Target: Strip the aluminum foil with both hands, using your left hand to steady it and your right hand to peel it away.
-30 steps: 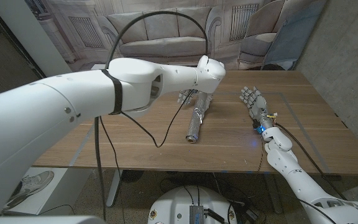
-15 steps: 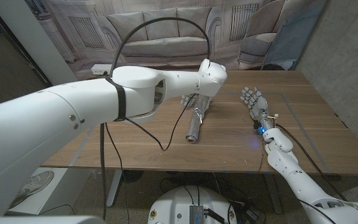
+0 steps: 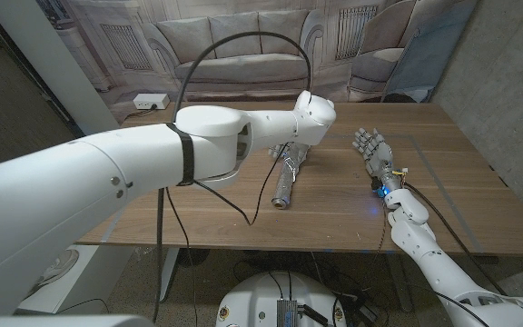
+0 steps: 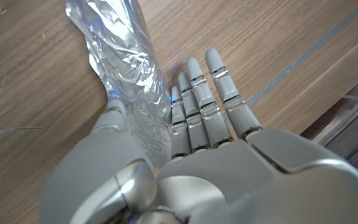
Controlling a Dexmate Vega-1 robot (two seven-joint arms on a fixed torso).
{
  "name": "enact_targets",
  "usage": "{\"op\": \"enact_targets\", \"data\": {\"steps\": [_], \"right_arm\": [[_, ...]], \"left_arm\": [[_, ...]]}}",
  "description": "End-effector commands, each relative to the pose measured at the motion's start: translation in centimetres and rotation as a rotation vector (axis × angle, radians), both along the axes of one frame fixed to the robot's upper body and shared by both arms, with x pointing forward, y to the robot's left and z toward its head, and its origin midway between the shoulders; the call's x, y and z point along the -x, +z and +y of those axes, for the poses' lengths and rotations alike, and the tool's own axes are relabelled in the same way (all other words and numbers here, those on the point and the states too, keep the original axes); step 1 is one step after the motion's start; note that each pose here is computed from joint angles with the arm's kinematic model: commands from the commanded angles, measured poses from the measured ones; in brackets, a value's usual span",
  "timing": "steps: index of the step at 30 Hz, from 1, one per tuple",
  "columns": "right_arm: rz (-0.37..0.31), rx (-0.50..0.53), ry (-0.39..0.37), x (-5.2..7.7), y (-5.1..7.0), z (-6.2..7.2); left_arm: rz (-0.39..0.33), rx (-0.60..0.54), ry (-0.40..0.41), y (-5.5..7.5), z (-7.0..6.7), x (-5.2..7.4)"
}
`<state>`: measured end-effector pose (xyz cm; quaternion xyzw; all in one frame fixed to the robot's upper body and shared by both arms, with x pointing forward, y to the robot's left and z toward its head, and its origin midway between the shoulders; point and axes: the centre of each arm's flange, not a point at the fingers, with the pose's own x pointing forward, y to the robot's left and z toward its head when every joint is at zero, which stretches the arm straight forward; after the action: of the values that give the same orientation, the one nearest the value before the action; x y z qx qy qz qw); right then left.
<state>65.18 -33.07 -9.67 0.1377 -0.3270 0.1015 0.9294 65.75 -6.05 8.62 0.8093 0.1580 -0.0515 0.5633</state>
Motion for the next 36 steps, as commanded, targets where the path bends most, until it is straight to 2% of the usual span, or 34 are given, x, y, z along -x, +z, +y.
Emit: {"op": "enact_targets", "data": {"steps": [1,6,8,10,15,21,26,29,36], "right_arm": [[-0.011,-0.011,-0.011,0.1,0.2,-0.2],[-0.013,-0.013,-0.013,0.1,0.3,-0.1],[-0.014,-0.014,-0.014,0.1,0.2,-0.1],[-0.014,-0.015,-0.016,0.1,0.2,-0.1],[-0.015,-0.017,-0.021,0.1,0.3,-0.2],[-0.014,-0.013,-0.024,0.1,0.5,-0.2],[-0.013,-0.010,-0.025,0.0,0.6,0.0],[-0.015,-0.006,-0.025,0.0,0.8,0.0],[-0.015,-0.003,-0.023,-0.1,1.0,0.2]], "left_arm": [[0.046,-0.030,0.001,-1.4,0.4,-0.9],[0.022,0.006,0.000,-1.6,0.3,-0.9],[-0.008,0.054,0.010,-1.6,0.6,-0.9],[-0.006,0.061,-0.002,-1.6,0.6,-0.9],[-0.062,0.123,-0.052,-1.8,1.0,-0.6],[-0.128,0.207,-0.100,-1.1,1.7,0.2],[-0.201,0.393,-0.180,-0.6,3.0,0.8],[-0.194,0.500,-0.194,-0.4,3.9,0.8],[-0.245,0.645,-0.241,0.1,5.0,1.4]]}}
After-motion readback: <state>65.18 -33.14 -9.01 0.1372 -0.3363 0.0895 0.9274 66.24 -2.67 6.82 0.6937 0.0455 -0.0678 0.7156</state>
